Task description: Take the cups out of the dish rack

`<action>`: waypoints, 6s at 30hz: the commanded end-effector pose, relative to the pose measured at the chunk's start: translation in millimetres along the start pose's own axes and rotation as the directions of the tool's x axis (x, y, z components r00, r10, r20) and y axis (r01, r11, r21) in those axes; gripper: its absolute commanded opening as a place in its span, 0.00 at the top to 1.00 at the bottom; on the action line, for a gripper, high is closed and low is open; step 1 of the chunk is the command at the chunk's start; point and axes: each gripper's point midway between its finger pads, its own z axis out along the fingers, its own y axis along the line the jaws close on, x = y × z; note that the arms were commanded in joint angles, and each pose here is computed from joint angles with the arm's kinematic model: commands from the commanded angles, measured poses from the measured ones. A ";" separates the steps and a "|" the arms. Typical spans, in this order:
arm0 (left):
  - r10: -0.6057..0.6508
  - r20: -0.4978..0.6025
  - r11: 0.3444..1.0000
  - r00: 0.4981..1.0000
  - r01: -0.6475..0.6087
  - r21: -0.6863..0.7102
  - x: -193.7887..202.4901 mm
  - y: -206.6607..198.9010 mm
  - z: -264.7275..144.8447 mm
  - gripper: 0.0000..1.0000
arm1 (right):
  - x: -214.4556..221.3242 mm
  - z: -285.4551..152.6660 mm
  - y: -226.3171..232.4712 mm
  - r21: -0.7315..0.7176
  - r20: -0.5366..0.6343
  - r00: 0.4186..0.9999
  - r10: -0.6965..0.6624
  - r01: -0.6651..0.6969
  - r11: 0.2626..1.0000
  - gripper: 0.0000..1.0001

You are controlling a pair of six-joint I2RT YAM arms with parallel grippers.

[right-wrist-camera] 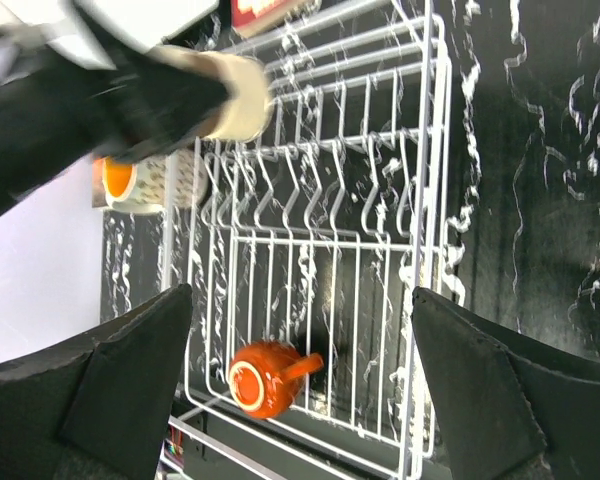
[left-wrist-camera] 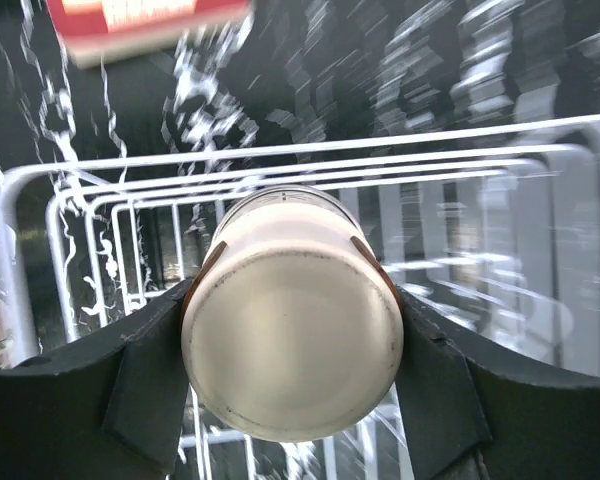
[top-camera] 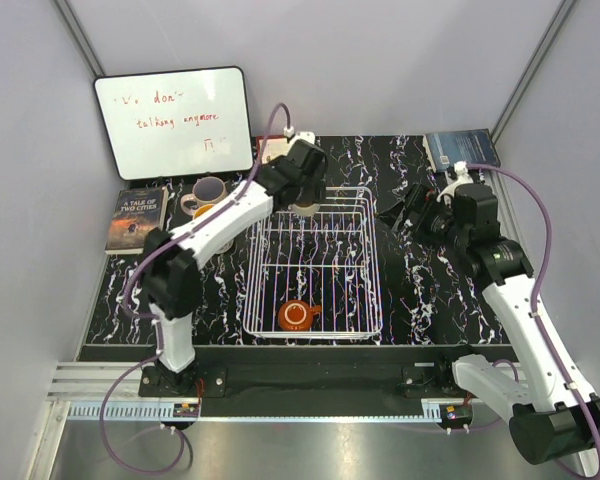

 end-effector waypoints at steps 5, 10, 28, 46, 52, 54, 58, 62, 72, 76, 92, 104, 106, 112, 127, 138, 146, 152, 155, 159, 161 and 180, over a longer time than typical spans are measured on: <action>-0.163 0.244 0.938 0.956 0.074 0.337 -72.8 -20.9 -155.5 1.00 | -38.3 -10.5 30.7 -0.050 0.095 0.995 -0.030 0.035 0.998 0.01; -0.235 0.274 0.720 0.933 -0.022 0.693 -49.9 -43.5 -227.5 1.00 | -45.2 -10.1 52.2 -0.147 0.102 0.995 -0.009 0.024 0.989 0.02; -0.356 -0.125 -0.056 0.926 0.113 0.992 10.9 -36.7 -281.3 1.00 | -19.0 -35.1 133.3 -0.626 -0.130 0.981 0.141 -0.191 0.756 0.13; -0.419 -0.023 0.245 0.908 0.138 0.960 7.0 -45.7 -213.1 1.00 | -7.3 -41.1 156.0 -0.657 -0.185 0.979 0.086 -0.188 0.730 0.28; -0.430 -0.007 0.194 0.903 0.100 0.976 -14.4 -53.2 -224.4 1.00 | 0.4 -36.8 152.8 -0.645 -0.223 0.971 0.087 -0.214 0.734 0.27; -0.432 -0.010 0.169 0.902 0.092 0.981 -18.7 -56.5 -226.5 1.00 | 1.1 -36.0 154.3 -0.648 -0.231 0.970 0.081 -0.215 0.731 0.27; -0.438 -0.026 0.136 0.898 0.095 0.986 -22.1 -60.8 -232.3 1.00 | 2.2 -30.3 153.2 -0.643 -0.240 0.968 0.077 -0.218 0.734 0.27; -0.422 -0.035 0.114 0.906 0.091 0.989 -17.7 -66.3 -239.2 1.00 | 5.8 -23.2 151.0 -0.637 -0.254 0.965 0.072 -0.223 0.738 0.26; -0.359 -0.085 0.045 0.929 0.108 0.993 5.2 -84.0 -247.5 1.00 | 1.8 -5.0 159.7 -0.665 -0.265 0.963 0.048 -0.219 0.714 0.48; -0.348 -0.097 0.037 0.933 0.117 0.992 10.0 -85.1 -246.2 1.00 | 7.3 -4.3 160.7 -0.668 -0.285 0.958 0.036 -0.225 0.710 0.73; -0.302 -0.174 0.234 0.937 0.250 0.940 21.8 -80.2 -189.6 0.08 | 4.2 -41.8 156.3 -0.643 -0.162 0.987 -0.013 -0.095 0.760 1.00; -0.372 -0.279 0.555 0.886 0.452 0.698 49.3 -27.8 -114.3 0.01 | -27.1 -8.0 5.5 0.209 0.003 0.990 -0.140 0.136 0.968 1.00; -0.376 -0.267 0.614 0.887 0.455 0.645 58.2 -16.2 -110.1 0.01 | -35.4 -1.5 -47.5 0.467 -0.010 0.980 -0.199 0.180 0.866 1.00; -0.353 -0.215 0.724 0.911 0.411 0.553 74.4 11.6 -117.9 0.01 | -17.3 6.0 -129.1 0.681 -0.116 0.987 -0.108 0.158 0.715 1.00; -0.304 -0.162 0.810 0.939 0.344 0.475 85.2 36.2 -126.4 0.04 | 6.6 56.3 -208.4 0.817 -0.132 0.990 0.044 0.084 0.571 1.00; -0.307 -0.129 0.830 0.943 0.332 0.448 84.0 44.6 -128.0 0.05 | -14.3 83.7 -235.9 0.884 -0.100 0.995 -0.001 0.089 0.460 1.00; -0.302 -0.145 0.838 0.942 0.335 0.430 87.3 45.4 -122.4 0.05 | -20.7 96.8 -244.4 0.898 -0.115 0.993 0.007 0.101 0.427 1.00; -0.307 -0.146 0.839 0.941 0.339 0.426 86.8 45.6 -121.1 0.05 | -3.1 103.0 -251.1 0.890 -0.157 0.986 0.053 0.118 0.440 1.00; -0.305 -0.156 0.836 0.939 0.343 0.428 87.9 43.7 -120.1 0.05 | -1.3 103.3 -248.5 0.883 -0.154 0.986 0.064 0.108 0.457 1.00; -0.303 -0.160 0.831 0.940 0.342 0.439 87.4 41.7 -120.4 0.04 | -4.7 102.4 -241.7 0.873 -0.138 0.988 0.063 0.092 0.479 0.80; -0.294 -0.159 0.831 0.943 0.334 0.445 88.0 40.9 -121.1 0.03 | -7.4 100.8 -235.7 0.864 -0.124 0.990 0.065 0.076 0.498 0.69; -0.238 -0.063 0.908 0.969 0.245 0.341 85.7 61.0 -130.8 0.01 | -40.2 53.3 -100.5 0.628 0.049 0.998 -0.037 -0.002 0.778 0.12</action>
